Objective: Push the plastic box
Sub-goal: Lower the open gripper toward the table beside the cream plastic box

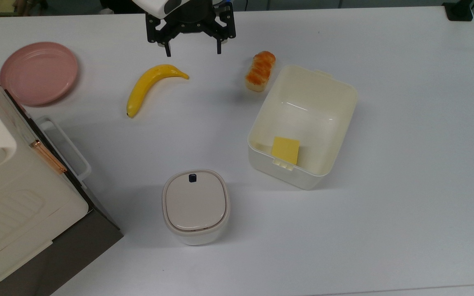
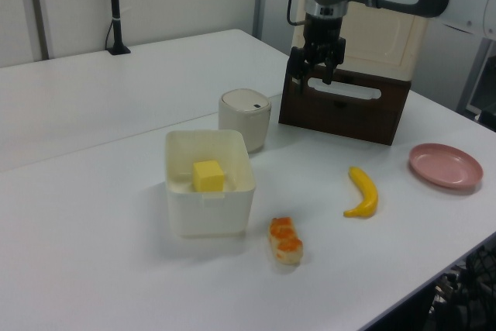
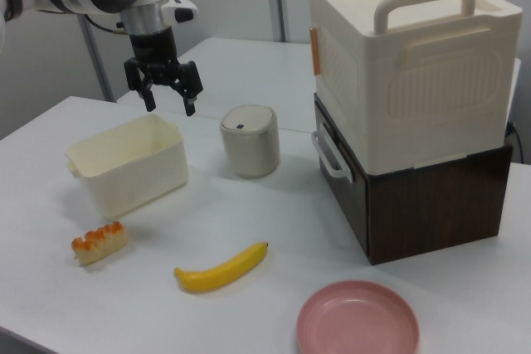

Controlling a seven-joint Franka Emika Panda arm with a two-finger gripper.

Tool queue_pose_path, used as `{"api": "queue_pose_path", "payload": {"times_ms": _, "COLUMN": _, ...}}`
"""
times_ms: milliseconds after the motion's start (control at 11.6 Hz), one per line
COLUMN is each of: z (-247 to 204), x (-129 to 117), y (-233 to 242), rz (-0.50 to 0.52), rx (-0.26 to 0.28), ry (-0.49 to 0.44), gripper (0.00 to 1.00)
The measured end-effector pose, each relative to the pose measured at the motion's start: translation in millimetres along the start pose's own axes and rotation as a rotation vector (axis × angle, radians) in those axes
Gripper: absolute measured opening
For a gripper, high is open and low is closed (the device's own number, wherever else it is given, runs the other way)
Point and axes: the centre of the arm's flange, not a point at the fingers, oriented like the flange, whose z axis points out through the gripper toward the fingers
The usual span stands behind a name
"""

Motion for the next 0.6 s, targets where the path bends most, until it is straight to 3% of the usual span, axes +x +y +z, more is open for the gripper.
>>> {"api": "queue_pose_path", "payload": {"times_ms": 346, "z": 8, "x": 1, "y": -7, "rz": -0.089, "rx": 0.002, "ry": -0.016, "gripper": 1.0}}
{"api": "queue_pose_path", "payload": {"times_ms": 605, "z": 20, "x": 0, "y": -7, "rz": -0.305, "rx": 0.009, "ry": -0.039, "gripper": 1.0}}
